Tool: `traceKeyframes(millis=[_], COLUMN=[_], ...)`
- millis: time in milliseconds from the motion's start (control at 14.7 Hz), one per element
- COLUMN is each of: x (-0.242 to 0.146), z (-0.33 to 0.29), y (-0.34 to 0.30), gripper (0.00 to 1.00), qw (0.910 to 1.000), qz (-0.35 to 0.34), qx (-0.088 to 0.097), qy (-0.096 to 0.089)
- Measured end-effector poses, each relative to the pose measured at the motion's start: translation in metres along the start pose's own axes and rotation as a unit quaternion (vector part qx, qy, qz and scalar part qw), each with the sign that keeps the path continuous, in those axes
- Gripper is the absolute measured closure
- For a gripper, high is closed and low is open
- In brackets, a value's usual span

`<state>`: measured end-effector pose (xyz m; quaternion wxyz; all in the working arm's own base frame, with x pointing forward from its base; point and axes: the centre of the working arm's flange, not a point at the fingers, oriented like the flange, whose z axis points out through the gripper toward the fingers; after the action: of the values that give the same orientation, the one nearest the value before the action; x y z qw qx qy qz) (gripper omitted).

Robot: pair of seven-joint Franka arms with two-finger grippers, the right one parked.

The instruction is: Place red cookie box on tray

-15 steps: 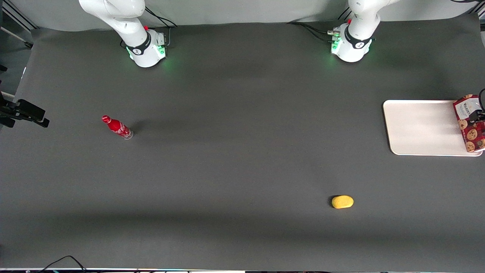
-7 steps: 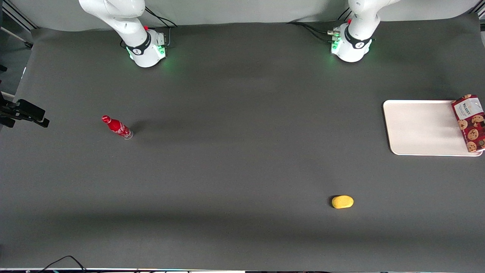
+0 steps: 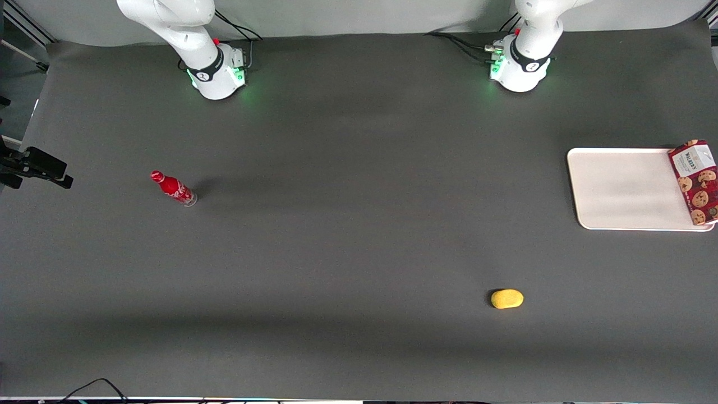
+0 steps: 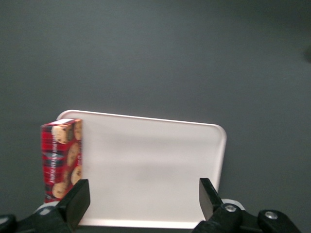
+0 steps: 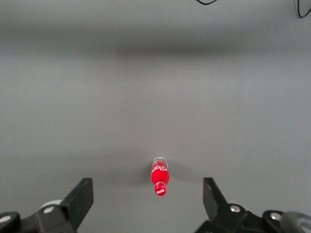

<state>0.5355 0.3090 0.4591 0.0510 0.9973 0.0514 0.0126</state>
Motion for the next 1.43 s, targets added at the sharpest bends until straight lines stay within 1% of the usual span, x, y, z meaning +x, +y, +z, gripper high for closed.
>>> traceKeyframes(millis=[68, 204, 340, 543, 747, 883, 1019, 1154, 1426], x=[0.010, 0.023, 0.031, 0.037, 0.040, 0.037, 0.031, 0.023, 0.011], z=[-0.015, -0.040, -0.052, -0.055, -0.055, -0.057, -0.064, -0.076, -0.099], y=[0.030, 0.082, 0.129, 0.205, 0.276, 0.311, 0.330, 0.334, 0.338], gripper=[0.00, 0.00, 0.00, 0.00, 0.00, 0.00, 0.00, 0.00, 0.00], qw=[1.0000, 1.0000, 0.9996, 0.9988, 0.9954, 0.9948, 0.9942, 0.9941, 0.9943], qz=[-0.003, 0.003, 0.019, 0.028, 0.069, 0.073, 0.080, 0.082, 0.081], qx=[0.001, 0.004, 0.021, 0.040, 0.067, 0.070, 0.071, 0.071, 0.067], qy=[-0.005, 0.000, 0.003, -0.002, 0.000, 0.005, 0.010, 0.010, 0.021])
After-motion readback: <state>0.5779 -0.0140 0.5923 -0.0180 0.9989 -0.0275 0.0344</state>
